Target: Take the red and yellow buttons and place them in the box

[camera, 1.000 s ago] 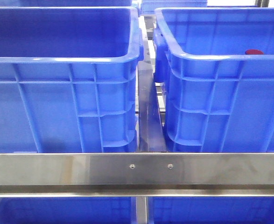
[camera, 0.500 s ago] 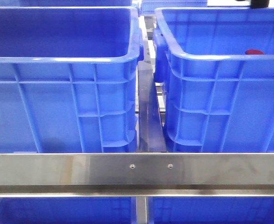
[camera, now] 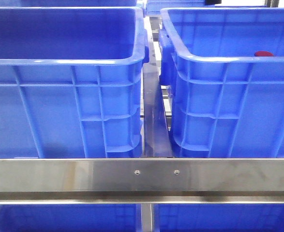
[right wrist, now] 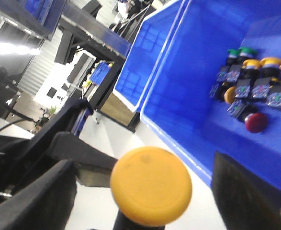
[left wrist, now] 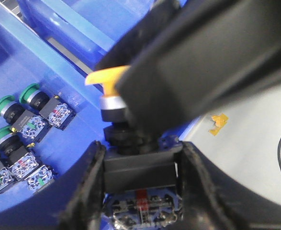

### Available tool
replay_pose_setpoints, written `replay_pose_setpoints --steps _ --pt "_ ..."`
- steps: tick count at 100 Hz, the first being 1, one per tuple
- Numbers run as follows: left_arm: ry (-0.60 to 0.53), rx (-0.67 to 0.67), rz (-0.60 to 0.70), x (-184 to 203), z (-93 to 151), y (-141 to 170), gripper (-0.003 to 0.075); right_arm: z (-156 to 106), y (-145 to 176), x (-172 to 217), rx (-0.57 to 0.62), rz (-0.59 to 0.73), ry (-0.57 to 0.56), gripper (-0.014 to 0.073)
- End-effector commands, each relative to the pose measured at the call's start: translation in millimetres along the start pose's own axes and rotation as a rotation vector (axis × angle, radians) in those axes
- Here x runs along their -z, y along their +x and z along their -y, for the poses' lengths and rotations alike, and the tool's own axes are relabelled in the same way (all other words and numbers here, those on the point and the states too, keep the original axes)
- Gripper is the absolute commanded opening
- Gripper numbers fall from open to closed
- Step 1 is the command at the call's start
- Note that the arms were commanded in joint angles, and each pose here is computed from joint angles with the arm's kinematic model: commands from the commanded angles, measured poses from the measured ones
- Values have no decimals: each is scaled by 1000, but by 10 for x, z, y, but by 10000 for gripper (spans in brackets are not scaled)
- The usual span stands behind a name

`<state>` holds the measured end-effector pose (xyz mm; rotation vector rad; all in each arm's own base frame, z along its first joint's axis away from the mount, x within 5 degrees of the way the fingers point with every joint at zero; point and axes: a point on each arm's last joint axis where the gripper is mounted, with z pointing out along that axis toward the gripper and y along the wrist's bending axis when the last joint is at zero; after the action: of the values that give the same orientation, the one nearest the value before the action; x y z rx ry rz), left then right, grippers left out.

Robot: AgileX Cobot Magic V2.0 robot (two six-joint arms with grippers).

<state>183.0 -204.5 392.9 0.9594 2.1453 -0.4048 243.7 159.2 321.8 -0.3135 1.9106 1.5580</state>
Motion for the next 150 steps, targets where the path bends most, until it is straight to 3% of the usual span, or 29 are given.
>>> replay_pose_setpoints --steps 1,20,29,42,64,74,114,128,150 --pt "8 1 118 197 18 -120 -19 -214 -158 27 -41 104 -120 533" --pt "8 1 118 197 18 -120 -19 -218 -156 28 -40 102 -124 250" --pt "1 -5 117 197 13 -119 -18 -220 -155 28 -40 101 -126 192" --pt "-9 -13 113 196 4 -116 43 -219 -156 28 -40 102 -125 193" --pt "-48 21 114 197 -37 -116 362 -196 -179 47 -18 121 -99 193" --pt "-103 42 117 201 -88 -117 447 -168 -212 80 -4 138 -82 193" --pt "-148 102 183 440 -199 -26 454 61 -485 464 18 271 -1 193" --pt "-234 199 205 512 -457 142 454 95 -542 585 24 296 -8 193" --pt "-457 369 216 781 -955 534 454 121 -582 676 29 317 -7 193"
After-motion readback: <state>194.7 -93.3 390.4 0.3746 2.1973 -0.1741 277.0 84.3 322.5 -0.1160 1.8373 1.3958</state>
